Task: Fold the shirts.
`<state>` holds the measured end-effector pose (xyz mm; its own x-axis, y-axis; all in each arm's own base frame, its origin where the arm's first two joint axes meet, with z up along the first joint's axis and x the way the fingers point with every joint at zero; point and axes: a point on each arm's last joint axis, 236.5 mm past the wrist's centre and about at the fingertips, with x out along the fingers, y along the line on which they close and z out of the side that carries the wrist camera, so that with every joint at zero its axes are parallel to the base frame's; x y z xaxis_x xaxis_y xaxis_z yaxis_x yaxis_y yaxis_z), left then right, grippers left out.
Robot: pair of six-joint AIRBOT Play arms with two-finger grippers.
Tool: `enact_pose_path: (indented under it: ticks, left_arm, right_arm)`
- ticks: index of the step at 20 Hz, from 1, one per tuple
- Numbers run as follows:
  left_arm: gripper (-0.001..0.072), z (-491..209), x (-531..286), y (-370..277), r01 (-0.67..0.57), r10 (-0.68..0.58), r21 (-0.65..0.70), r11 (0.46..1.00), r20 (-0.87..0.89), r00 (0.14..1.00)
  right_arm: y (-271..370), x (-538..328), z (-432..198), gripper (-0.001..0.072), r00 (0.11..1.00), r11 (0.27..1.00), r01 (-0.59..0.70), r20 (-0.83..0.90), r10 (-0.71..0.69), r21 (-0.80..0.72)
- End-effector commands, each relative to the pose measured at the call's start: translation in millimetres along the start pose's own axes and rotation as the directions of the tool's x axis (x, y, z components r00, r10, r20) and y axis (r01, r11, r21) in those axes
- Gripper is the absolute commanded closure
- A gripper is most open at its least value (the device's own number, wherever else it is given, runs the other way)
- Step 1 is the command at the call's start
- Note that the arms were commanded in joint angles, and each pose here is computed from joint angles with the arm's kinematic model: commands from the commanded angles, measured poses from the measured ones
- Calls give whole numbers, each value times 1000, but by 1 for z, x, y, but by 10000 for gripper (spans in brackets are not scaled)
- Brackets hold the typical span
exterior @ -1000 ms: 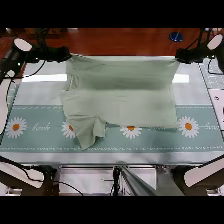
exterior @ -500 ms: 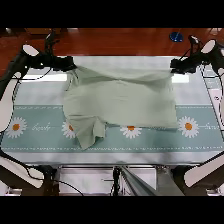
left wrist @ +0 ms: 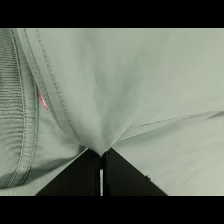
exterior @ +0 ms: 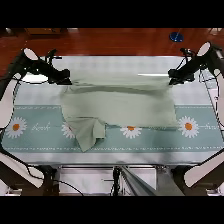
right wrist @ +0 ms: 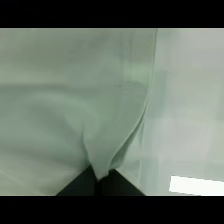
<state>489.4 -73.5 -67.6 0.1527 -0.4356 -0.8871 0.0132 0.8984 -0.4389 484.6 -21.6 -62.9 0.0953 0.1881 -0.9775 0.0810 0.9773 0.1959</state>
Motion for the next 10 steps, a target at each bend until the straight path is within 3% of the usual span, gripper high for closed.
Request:
enact_pose_path:
  ticks: [1, 4, 7, 8, 10]
  left_arm:
    - [689, -2, 9, 7, -18, 18, -9, 1000, -14, 1000]
    - [667, -5, 18, 3, -16, 16, -1, 1000, -31, 999]
    - [433, 10, 2, -1, -17, 16, 40, 999, 14, 1000]
    - [430, 23, -19, -3, -20, 16, 70, 997, 60, 998]
    - [430, 40, -78, -6, -39, 17, 163, 986, 134, 991]
  right_arm:
    - [-10, 15, -5, 693, 999, 1000, 27, -28, -27, -9]
    - [-9, 30, -12, 693, 999, 1000, 15, -40, -15, 6]
    - [-1, 15, -9, 683, 1000, 1000, -21, -21, 21, -18]
    - [2, -4, -5, 567, 999, 997, -32, 5, 33, -63]
    - [-3, -56, -2, 252, 998, 991, -15, 62, 24, -131]
